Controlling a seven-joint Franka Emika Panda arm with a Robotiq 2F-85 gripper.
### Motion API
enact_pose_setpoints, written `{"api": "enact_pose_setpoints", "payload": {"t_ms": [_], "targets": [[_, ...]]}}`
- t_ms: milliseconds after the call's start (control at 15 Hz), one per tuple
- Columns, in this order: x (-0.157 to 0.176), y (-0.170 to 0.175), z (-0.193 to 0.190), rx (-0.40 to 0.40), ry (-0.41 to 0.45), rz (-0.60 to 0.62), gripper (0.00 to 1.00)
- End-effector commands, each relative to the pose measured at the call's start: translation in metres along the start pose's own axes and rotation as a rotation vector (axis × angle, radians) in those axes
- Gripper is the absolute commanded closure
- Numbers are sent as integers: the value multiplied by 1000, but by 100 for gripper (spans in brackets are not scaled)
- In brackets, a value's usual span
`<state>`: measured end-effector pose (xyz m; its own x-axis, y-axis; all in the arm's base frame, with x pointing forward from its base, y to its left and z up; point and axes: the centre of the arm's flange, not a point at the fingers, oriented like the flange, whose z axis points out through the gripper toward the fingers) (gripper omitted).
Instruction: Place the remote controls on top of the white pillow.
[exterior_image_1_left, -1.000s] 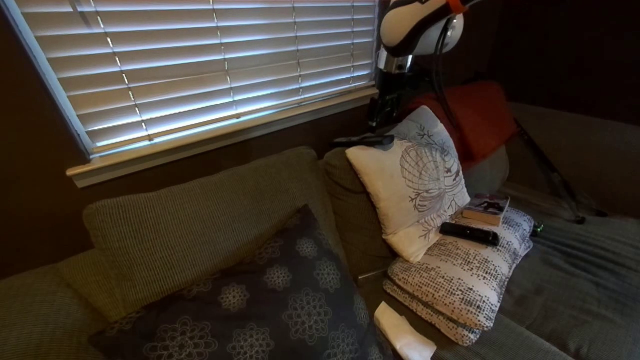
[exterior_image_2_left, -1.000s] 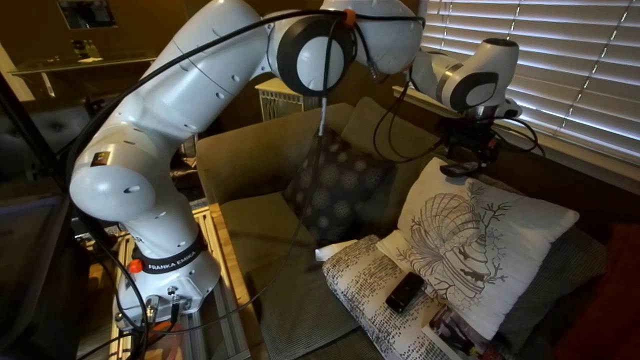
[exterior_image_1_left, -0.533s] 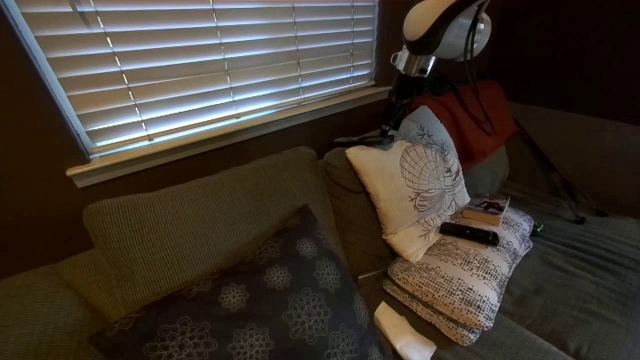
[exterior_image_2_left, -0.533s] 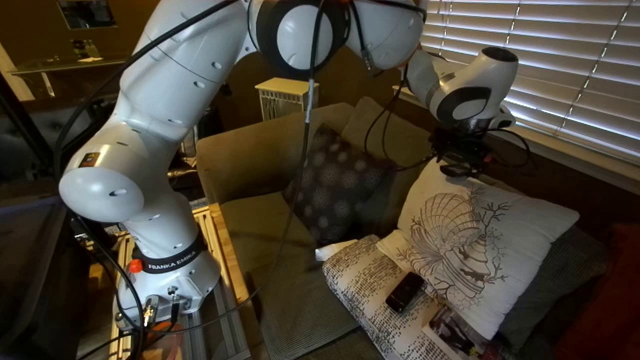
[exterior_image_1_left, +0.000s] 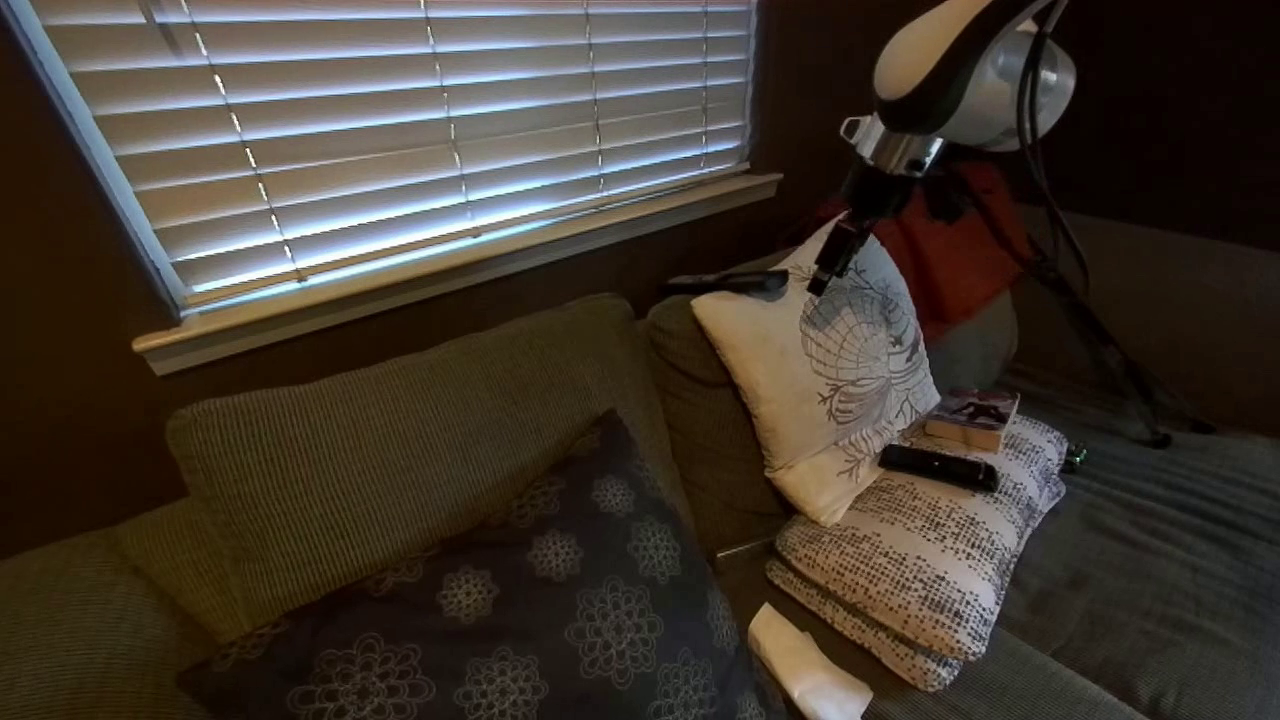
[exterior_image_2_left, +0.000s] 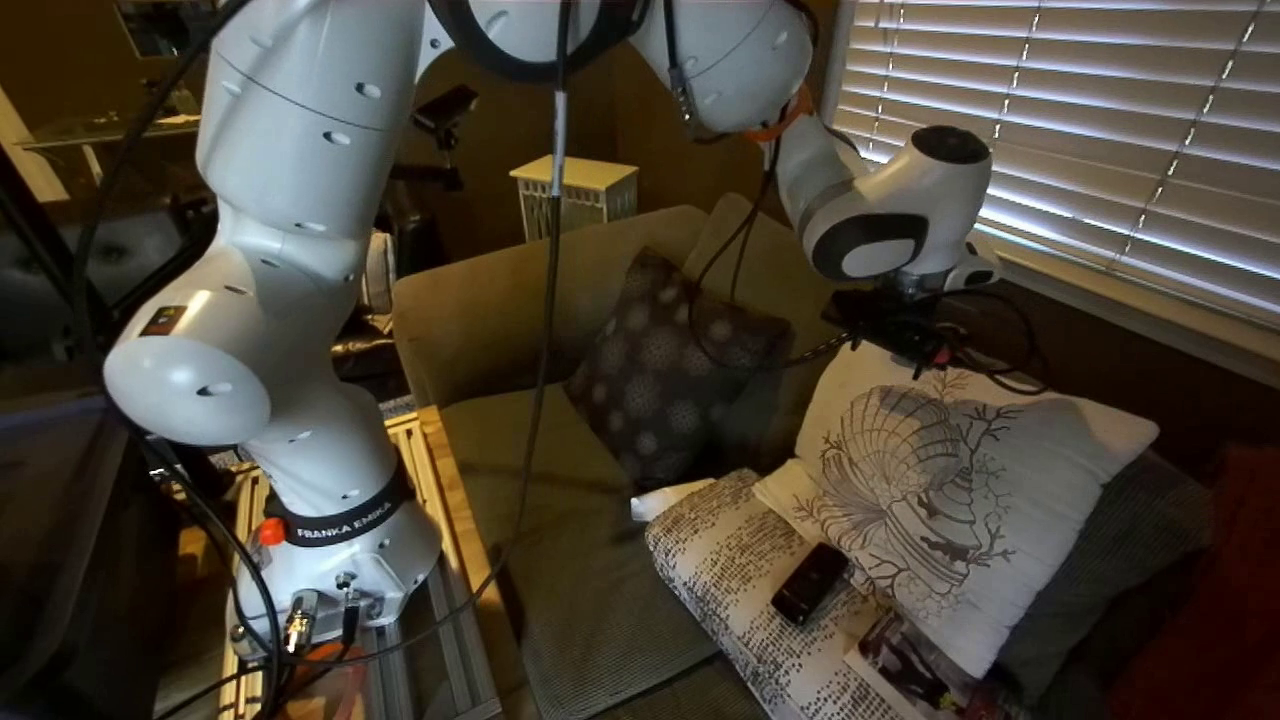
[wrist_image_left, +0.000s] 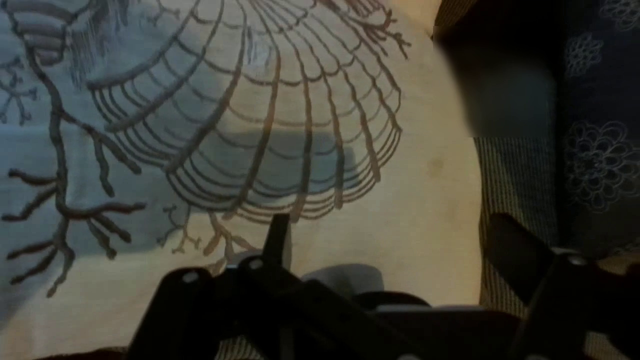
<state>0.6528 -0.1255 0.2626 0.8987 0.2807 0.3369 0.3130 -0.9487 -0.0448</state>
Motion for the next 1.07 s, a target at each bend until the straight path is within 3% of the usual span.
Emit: {"api": "enact_pose_setpoints", "payload": {"t_ms": [0, 400, 600, 1000], "targets": [[-78, -31, -25, -15, 21, 36, 0], [-171, -47, -31, -75, -29, 148, 0], [-201, -42, -27, -97, -72, 178, 0], [-199, -8, -14, -83, -159, 198, 0]]}}
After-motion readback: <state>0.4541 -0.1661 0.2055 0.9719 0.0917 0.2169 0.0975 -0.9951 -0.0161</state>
